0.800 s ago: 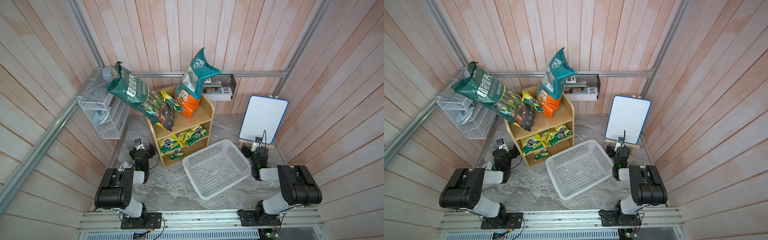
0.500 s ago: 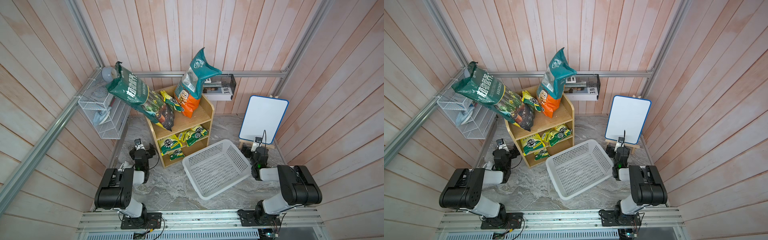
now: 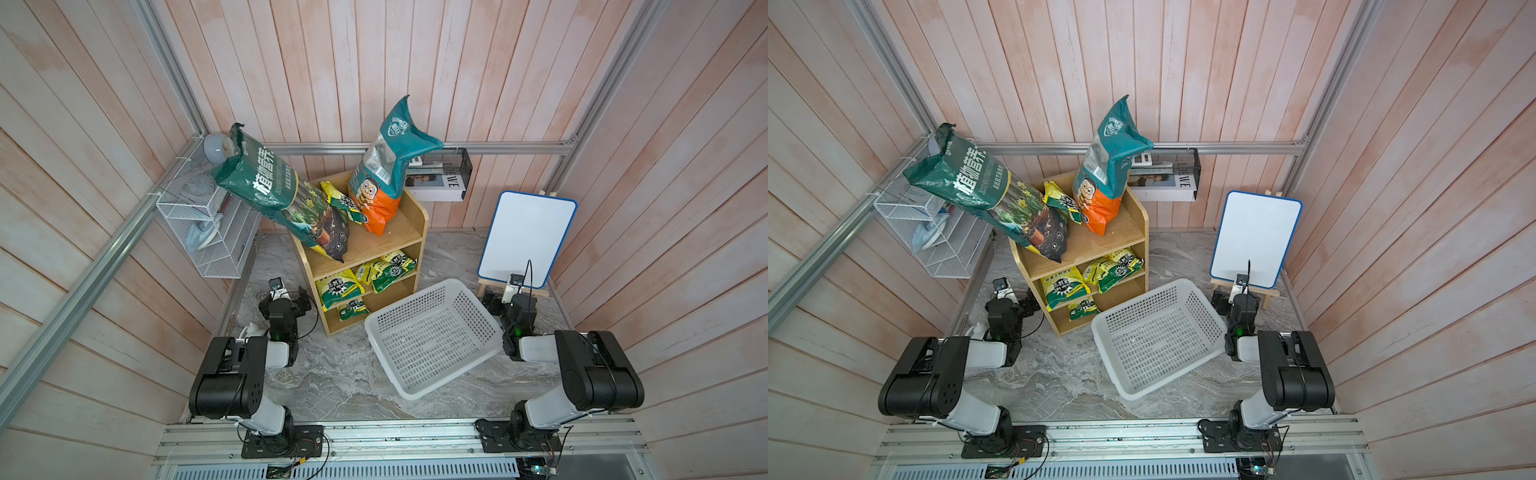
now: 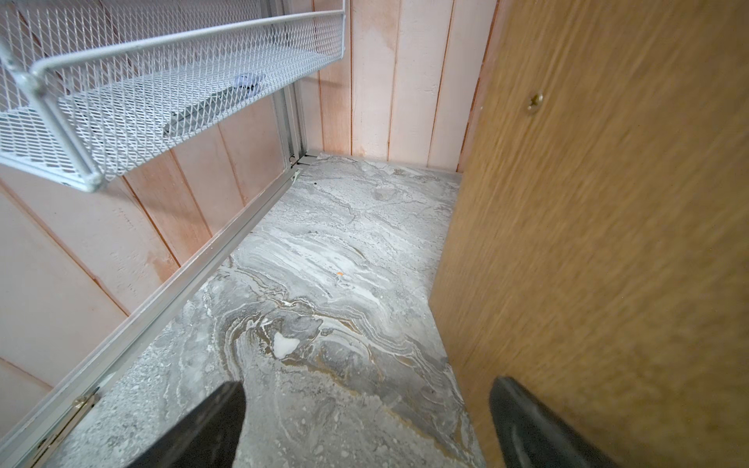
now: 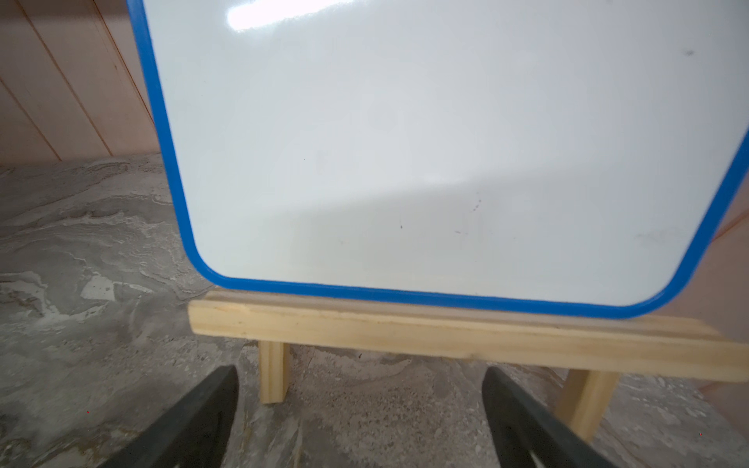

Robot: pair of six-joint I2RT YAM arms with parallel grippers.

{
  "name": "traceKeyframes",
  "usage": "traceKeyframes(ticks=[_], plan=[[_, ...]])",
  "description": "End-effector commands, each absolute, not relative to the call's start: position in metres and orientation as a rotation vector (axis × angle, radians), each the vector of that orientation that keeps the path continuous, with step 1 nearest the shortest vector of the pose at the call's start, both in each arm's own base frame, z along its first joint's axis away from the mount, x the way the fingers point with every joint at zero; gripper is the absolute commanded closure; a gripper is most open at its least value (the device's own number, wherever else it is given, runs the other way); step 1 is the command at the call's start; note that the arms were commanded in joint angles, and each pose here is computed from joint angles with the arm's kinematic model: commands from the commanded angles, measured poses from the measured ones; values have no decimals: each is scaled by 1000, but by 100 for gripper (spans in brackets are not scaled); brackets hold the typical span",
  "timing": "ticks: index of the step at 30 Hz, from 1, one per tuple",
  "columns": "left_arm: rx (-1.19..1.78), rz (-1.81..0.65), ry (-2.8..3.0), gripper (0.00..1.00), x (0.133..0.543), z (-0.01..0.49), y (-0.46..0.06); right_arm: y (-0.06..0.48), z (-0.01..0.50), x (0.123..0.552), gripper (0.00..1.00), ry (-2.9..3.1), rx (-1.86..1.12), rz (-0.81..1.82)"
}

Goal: Take down the fertilizer bag from the shelf
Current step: Pick up the fertilizer bag from the shelf.

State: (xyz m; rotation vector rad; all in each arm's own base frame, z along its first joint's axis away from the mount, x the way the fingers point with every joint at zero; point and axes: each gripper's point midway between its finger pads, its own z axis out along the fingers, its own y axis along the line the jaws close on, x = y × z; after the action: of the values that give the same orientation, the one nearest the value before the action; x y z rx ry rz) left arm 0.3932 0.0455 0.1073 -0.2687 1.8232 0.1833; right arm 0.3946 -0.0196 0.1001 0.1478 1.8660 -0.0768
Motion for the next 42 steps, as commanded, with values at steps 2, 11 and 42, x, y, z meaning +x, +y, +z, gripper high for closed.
traceKeyframes(ticks=[2, 11, 42], plan=[[-268, 167, 1803, 0, 396, 112, 43, -29, 121, 374, 2, 1786, 195, -105], [-422, 303, 1737, 0, 365, 161, 62, -34, 201, 342, 2, 1846, 272, -104], [-548, -20, 2051, 0, 324, 200, 27, 332, 489, 426, 6, 1688, -198, 615]])
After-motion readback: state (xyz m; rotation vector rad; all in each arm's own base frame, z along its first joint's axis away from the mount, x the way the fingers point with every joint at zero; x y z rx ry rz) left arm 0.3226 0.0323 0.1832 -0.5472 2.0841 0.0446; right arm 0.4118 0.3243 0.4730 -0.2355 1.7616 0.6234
